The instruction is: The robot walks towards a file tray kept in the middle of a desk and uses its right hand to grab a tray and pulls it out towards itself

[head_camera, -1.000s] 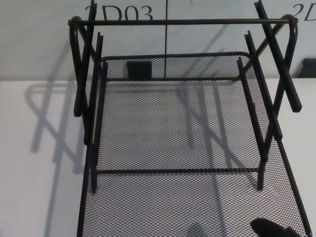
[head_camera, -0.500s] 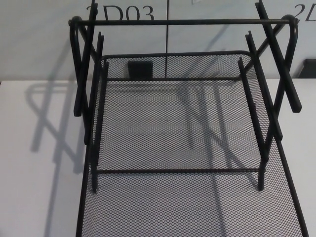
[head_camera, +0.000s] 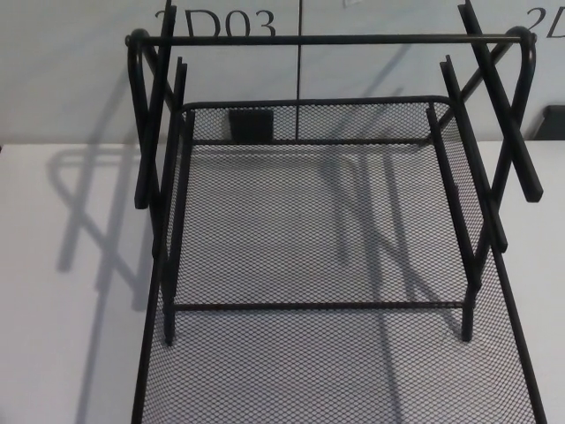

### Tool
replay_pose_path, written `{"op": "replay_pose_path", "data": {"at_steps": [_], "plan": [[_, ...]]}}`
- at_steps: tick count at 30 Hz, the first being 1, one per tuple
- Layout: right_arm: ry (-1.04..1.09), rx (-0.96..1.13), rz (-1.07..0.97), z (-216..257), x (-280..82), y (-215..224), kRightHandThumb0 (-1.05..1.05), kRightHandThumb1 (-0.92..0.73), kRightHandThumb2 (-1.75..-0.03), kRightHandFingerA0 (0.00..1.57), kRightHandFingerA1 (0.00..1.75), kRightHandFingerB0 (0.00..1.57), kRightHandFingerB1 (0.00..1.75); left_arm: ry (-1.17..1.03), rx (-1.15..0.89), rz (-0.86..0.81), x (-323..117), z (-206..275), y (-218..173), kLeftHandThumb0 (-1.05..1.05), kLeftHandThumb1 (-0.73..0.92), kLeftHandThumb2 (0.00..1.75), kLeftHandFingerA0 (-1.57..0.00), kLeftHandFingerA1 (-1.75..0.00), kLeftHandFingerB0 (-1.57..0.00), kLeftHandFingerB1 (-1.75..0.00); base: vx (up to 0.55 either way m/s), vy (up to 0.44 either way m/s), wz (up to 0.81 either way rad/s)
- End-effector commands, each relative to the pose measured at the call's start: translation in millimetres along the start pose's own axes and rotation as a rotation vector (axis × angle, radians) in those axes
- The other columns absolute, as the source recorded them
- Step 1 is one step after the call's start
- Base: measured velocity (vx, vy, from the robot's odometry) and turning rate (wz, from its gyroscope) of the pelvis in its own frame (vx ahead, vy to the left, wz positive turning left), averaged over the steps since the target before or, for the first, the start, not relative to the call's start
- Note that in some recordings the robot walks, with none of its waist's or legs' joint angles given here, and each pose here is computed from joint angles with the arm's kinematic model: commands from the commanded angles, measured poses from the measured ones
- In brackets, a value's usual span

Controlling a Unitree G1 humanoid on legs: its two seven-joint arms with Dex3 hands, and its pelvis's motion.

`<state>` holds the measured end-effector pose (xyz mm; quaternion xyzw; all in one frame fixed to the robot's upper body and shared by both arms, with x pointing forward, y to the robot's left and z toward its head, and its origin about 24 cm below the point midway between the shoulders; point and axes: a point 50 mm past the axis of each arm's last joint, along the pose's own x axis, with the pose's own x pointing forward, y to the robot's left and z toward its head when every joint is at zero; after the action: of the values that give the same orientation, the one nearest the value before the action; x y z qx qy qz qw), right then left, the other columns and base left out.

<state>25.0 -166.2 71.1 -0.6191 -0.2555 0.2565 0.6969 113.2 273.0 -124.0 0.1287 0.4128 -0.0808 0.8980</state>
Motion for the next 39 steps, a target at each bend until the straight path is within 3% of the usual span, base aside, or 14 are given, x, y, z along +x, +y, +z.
{"op": "replay_pose_path", "data": {"at_steps": [1, 21, 23, 24, 25, 26, 27, 32, 33, 35, 36, 37, 38, 39], "plan": [[-0.136, 0.578, 0.006, 13.8, -38.3, -7.9, -0.44, -0.76, -0.62, 0.27, 0.50, 0.39, 0.42, 0.044, 0.028, 0.005, -6.1, 0.1, 24.7, -0.60, 0.43, 0.67, -0.76, -0.87, -0.23, -0.69, 0.00, 0.000, 0.00], [-0.187, 0.499, -0.040, -14.8, -21.6, -23.8, -0.44, -0.76, -0.62, 0.27, 0.50, 0.39, 0.42, -0.063, 0.038, -0.011, 16.9, 42.0, 18.0, -0.60, 0.50, 0.63, -0.71, -0.86, -0.19, -0.67, 0.00, 0.000, 0.00], [-0.189, 0.501, -0.041, -14.7, -22.3, -24.6, -0.44, -0.76, -0.62, 0.27, 0.50, 0.39, 0.42, -0.069, 0.049, -0.017, 16.8, 42.6, 17.4, -0.61, 0.39, 0.86, -0.71, -0.85, -0.20, -0.64, 0.00, 0.000, 0.00], [-0.190, 0.502, -0.039, -14.5, -22.7, -24.9, -0.44, -0.76, -0.62, 0.27, 0.50, 0.39, 0.42, -0.066, 0.067, -0.017, 16.2, 41.8, 17.4, -0.62, 0.53, 0.62, -0.72, -0.85, -0.19, -0.67, 0.00, 0.000, 0.00], [-0.193, 0.503, -0.039, -14.9, -22.1, -25.2, -0.44, -0.76, -0.62, 0.27, 0.50, 0.39, 0.42, -0.067, 0.070, -0.018, 15.7, 41.6, 18.2, -0.64, 0.40, 0.86, -0.71, -0.84, -0.20, -0.64, 0.00, 0.000, 0.00], [-0.195, 0.503, -0.040, -15.2, -21.5, -25.3, -0.44, -0.76, -0.62, 0.27, 0.50, 0.39, 0.42, -0.065, 0.068, -0.019, 15.7, 41.7, 19.0, -0.64, 0.40, 0.86, -0.71, -0.84, -0.20, -0.64, 0.00, 0.000, 0.00], [-0.196, 0.503, -0.041, -15.4, -20.8, -25.3, -0.44, -0.76, -0.62, 0.27, 0.50, 0.39, 0.42, -0.064, 0.066, -0.016, 15.7, 41.9, 19.9, -0.63, 0.53, 0.61, -0.72, -0.85, -0.19, -0.67, 0.00, 0.000, 0.00], [-0.195, 0.519, -0.035, -13.8, -23.2, -24.6, -0.44, -0.76, -0.62, 0.27, 0.50, 0.39, 0.42, -0.050, 0.091, -0.026, 14.1, 37.1, 17.4, -0.65, 0.56, 0.63, -0.69, -0.89, -0.15, -0.69, 0.00, 0.000, 0.00], [-0.194, 0.525, -0.031, -12.4, -25.1, -24.3, -0.44, -0.76, -0.62, 0.27, 0.50, 0.39, 0.42, -0.047, 0.100, -0.034, 12.5, 34.0, 16.1, -0.66, 0.42, 0.89, -0.68, -0.86, -0.16, -0.64, 0.00, 0.000, 0.00], [-0.190, 0.543, -0.017, -8.6, -30.8, -23.3, -0.44, -0.76, -0.62, 0.27, 0.50, 0.39, 0.42, -0.025, 0.085, -0.044, 8.8, 23.9, 11.7, -0.65, 0.42, 0.89, -0.67, -0.86, -0.16, -0.64, 0.00, 0.000, 0.00], [-0.189, 0.545, -0.016, -8.2, -31.5, -23.3, -0.44, -0.76, -0.62, 0.27, 0.50, 0.39, 0.42, -0.025, 0.085, -0.044, 8.5, 23.0, 10.9, -0.62, 0.55, 0.65, -0.67, -0.90, -0.14, -0.68, 0.00, 0.000, 0.00], [-0.188, 0.550, -0.013, -7.5, -32.8, -23.1, -0.44, -0.76, -0.62, 0.27, 0.50, 0.39, 0.42, -0.025, 0.099, -0.043, 7.1, 20.9, 10.1, -0.62, 0.56, 0.64, -0.67, -0.89, -0.14, -0.67, 0.00, 0.000, 0.00], [-0.187, 0.553, -0.012, -6.8, -33.7, -22.8, -0.44, -0.76, -0.62, 0.27, 0.50, 0.39, 0.42, -0.025, 0.115, -0.041, 7.1, 20.4, 9.7, -0.66, 0.41, 0.89, -0.69, -0.88, -0.17, -0.66, 0.00, 0.000, 0.00], [-0.186, 0.556, -0.011, -6.3, -34.5, -22.7, -0.44, -0.76, -0.62, 0.27, 0.50, 0.39, 0.42, -0.024, 0.121, -0.040, 6.8, 19.7, 9.3, -0.66, 0.41, 0.89, -0.69, -0.88, -0.17, -0.66, 0.00, 0.000, 0.00]]}}
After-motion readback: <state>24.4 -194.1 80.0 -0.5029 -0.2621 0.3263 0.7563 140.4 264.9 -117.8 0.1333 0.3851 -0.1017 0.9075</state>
